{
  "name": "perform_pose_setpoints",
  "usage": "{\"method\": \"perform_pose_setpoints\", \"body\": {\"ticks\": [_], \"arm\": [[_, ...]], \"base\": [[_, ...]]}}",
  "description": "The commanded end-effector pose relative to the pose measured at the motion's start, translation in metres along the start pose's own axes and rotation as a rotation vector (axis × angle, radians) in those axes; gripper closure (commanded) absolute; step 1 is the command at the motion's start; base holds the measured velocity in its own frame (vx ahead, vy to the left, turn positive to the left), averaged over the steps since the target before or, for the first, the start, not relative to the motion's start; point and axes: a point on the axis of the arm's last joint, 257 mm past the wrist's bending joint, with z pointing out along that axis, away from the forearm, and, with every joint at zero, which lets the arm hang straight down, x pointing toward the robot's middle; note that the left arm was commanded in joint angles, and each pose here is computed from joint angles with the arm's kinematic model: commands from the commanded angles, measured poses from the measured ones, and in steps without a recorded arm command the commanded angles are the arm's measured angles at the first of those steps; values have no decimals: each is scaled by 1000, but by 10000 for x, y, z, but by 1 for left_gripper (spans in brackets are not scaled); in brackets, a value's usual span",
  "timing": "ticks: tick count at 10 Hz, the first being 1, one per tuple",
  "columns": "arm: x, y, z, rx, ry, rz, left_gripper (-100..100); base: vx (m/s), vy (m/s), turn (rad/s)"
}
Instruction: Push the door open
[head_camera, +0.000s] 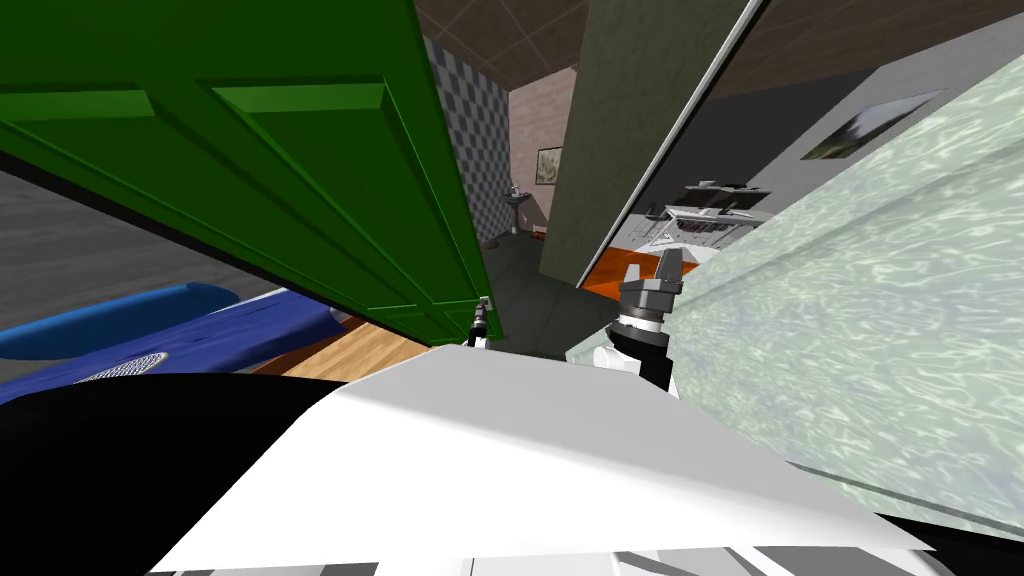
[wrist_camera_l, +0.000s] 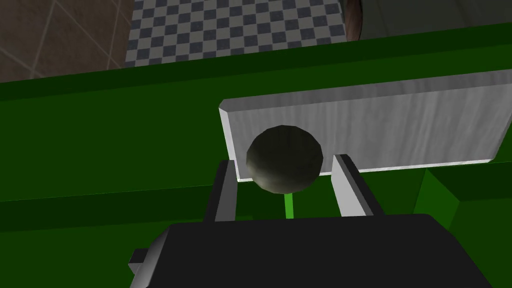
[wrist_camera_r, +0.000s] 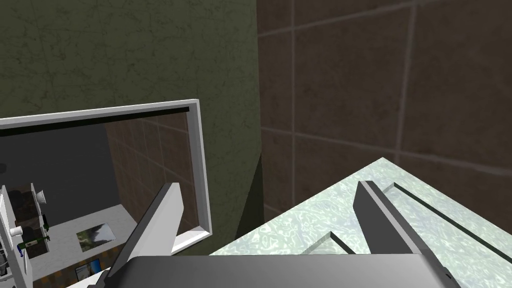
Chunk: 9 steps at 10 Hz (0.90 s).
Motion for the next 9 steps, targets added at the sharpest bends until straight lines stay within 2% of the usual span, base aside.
{"method": "perform_pose_setpoints", "body": {"ticks": [1,5,6,8,9], "arm": [[-2,2,1,-1,0,1,100],[-2,2,1,-1,0,1,100],[-174,15,19,-5,-24,18,100],[-308,3,41,-3,-48,26,100],[-308,3,41,-3,-48,26,100]], "base": [[-32,-2,-10],[-11,-1,-1],[112,-17,21],[197,-43,68],[122,-30,14]]}}
